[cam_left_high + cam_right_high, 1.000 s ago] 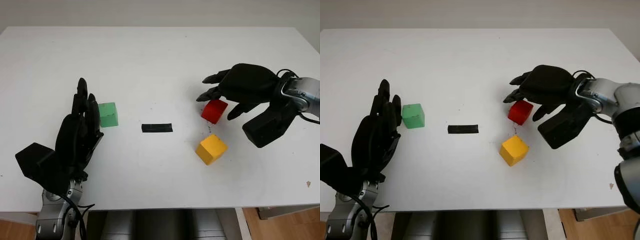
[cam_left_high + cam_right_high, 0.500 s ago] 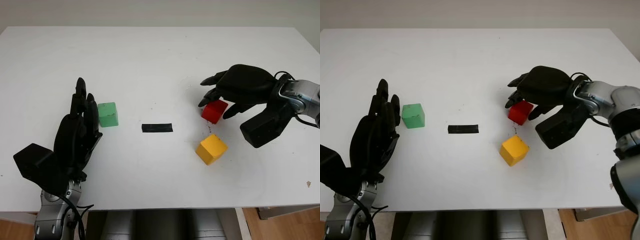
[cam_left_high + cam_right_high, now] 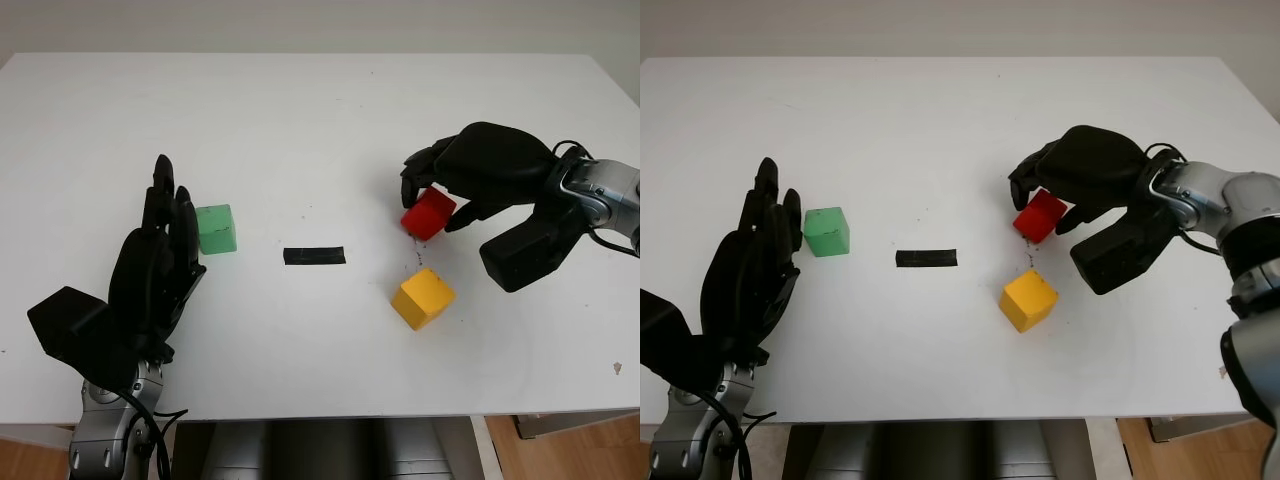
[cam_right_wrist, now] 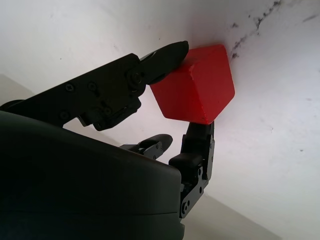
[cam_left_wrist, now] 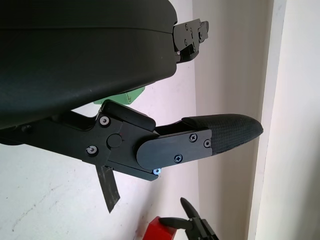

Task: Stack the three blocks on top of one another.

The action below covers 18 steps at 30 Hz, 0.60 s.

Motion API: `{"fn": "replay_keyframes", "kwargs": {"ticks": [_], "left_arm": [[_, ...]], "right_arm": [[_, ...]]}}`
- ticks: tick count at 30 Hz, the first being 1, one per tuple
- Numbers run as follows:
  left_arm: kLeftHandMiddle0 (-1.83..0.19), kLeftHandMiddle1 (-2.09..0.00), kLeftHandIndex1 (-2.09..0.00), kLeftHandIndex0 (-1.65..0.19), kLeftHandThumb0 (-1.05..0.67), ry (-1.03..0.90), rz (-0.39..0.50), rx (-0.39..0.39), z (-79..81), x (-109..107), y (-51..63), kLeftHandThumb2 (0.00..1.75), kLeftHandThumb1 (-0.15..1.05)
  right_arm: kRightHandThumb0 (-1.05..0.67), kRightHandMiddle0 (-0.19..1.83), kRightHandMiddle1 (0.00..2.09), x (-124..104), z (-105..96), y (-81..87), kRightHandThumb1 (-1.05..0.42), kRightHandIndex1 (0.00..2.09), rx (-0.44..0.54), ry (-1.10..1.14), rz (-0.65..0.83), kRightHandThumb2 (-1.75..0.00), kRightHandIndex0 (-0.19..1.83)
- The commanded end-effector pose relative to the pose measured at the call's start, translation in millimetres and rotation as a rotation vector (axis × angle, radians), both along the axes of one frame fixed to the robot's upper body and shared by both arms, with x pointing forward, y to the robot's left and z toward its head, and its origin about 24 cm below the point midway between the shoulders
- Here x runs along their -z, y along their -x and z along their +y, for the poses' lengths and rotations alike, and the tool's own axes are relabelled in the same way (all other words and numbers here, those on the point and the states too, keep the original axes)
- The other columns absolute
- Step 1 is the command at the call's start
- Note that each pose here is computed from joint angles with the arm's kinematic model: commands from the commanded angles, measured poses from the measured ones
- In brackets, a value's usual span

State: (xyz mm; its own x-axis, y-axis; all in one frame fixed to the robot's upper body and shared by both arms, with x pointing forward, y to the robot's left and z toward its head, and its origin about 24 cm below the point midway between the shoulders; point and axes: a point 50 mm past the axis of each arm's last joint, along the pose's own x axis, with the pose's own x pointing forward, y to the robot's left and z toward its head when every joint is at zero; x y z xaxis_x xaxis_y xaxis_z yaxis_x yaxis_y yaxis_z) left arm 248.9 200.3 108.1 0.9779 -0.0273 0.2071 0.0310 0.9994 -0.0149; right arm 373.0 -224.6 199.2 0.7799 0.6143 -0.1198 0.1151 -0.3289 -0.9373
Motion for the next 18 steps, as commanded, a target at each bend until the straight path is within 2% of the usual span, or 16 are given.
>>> {"fn": "replay_keyframes", "kwargs": {"ticks": [1,9,18], "left_arm": [[0.19,-0.01,0.0,0.19,-0.79,-0.001,-0.01,0.001,-2.5,-2.0,1.8,0.61,1.05],[0.19,-0.01,0.0,0.19,-0.79,-0.005,-0.011,-0.001,-3.9,-1.0,2.3,0.61,1.05],[0.19,0.0,0.0,0.19,-0.79,-0.001,-0.013,-0.002,-4.8,-0.7,2.7,0.61,1.05]], "right_arm": [[-0.27,0.58,1.06,-18.6,4.5,-2.3,-0.89,0.06,-0.015,-0.04,-0.065,-0.05,0.56],[-0.26,0.66,1.04,-28.5,24.4,-1.4,-0.85,0.07,-0.073,-0.213,-0.061,-0.05,0.58],[-0.27,0.68,0.93,-38.4,59.2,1.8,-0.85,0.03,-0.172,-0.173,0.007,-0.06,0.5]]}}
